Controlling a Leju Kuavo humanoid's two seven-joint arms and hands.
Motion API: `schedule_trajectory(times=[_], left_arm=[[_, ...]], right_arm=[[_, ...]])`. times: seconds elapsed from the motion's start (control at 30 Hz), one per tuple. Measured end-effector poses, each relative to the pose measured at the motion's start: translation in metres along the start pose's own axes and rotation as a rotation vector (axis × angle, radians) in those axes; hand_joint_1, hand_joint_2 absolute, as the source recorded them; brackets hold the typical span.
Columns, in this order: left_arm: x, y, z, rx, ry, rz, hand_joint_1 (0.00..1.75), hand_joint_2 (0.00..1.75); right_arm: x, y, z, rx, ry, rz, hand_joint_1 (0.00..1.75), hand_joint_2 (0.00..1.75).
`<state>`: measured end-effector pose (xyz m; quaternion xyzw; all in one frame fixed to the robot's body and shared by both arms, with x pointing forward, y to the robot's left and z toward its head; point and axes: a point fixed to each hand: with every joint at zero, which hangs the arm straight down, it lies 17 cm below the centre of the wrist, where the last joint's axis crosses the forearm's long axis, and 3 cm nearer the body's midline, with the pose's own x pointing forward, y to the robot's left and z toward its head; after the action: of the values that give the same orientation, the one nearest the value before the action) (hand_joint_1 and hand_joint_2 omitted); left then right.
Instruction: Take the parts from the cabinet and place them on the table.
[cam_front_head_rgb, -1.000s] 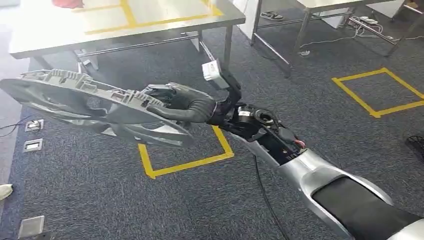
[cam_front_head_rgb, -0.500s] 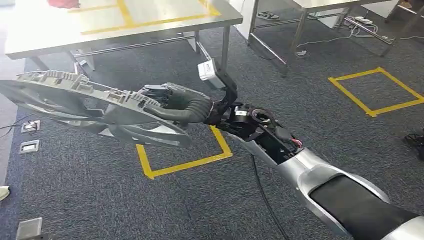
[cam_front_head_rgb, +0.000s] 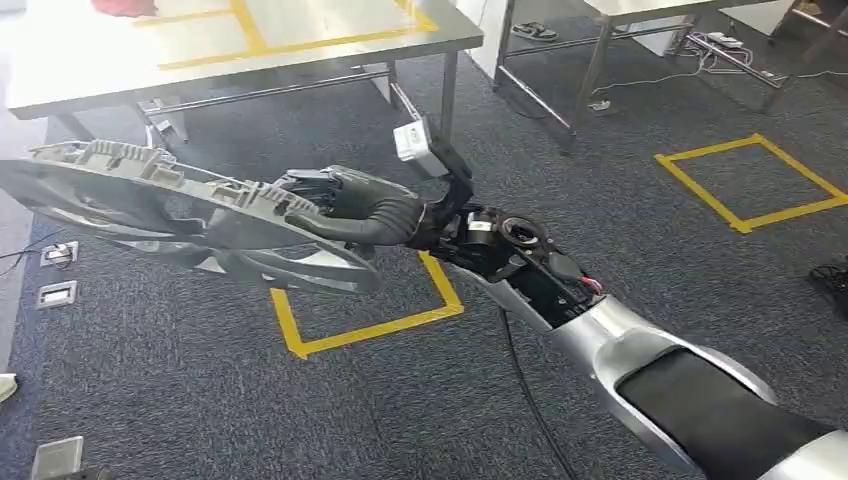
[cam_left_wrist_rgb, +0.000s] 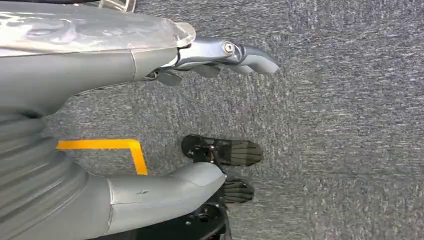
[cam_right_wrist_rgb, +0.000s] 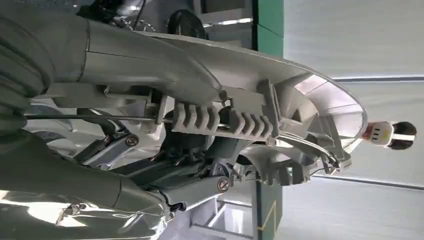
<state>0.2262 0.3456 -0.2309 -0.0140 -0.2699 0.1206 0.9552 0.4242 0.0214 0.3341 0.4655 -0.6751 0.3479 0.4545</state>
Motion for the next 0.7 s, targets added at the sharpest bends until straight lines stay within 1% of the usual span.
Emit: schedule_trajectory(times=[0.7], left_arm=[[0.0004, 0.0010, 0.0001, -0.001, 0.001, -0.004, 0.00, 1.75]], right_arm=[[-0.0010, -0.0005, 0.0001, -0.001, 0.006, -0.002, 1.75, 1.75]])
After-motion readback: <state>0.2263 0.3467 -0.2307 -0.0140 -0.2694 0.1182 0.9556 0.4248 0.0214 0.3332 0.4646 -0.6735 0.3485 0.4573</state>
